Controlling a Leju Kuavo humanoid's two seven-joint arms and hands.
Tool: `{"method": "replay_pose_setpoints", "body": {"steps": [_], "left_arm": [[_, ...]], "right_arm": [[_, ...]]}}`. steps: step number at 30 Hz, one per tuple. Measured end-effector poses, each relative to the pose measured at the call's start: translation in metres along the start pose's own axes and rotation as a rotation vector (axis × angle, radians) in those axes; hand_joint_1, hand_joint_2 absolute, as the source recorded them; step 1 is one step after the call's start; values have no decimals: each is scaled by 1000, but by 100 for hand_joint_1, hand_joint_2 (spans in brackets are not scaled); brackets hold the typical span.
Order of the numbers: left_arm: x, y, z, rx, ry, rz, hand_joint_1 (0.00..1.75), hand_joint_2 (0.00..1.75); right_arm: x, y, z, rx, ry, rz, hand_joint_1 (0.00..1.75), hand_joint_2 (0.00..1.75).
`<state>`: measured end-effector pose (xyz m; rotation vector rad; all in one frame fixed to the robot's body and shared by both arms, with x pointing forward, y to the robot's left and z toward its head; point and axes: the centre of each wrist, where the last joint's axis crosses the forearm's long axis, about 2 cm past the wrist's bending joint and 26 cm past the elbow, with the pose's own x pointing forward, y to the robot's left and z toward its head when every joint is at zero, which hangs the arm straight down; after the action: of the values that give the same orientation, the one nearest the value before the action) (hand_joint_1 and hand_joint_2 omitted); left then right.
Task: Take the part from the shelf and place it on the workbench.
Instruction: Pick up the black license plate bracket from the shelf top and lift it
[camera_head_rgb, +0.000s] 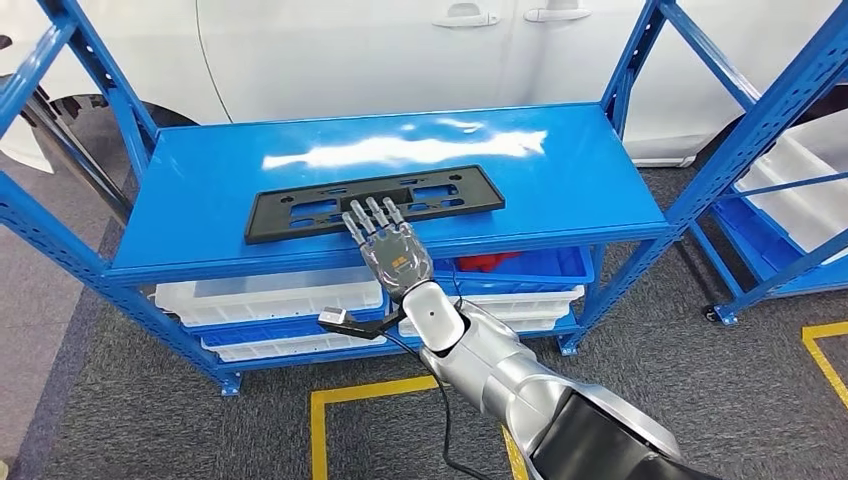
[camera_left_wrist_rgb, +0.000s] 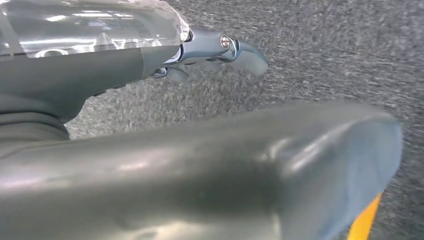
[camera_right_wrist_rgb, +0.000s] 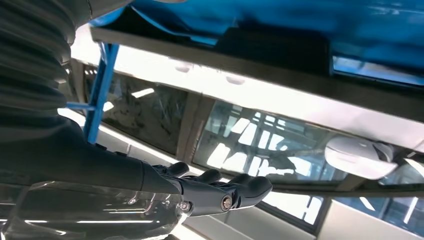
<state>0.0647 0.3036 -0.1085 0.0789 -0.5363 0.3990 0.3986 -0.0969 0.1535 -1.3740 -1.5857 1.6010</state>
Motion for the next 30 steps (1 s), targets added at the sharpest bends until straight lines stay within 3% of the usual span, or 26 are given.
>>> {"method": "replay_pose_setpoints", "body": {"steps": [30], "left_arm": [[-7, -3, 3, -4, 13, 12, 0, 0]], "right_arm": [[27, 1, 8, 9, -145, 27, 0, 175]]}}
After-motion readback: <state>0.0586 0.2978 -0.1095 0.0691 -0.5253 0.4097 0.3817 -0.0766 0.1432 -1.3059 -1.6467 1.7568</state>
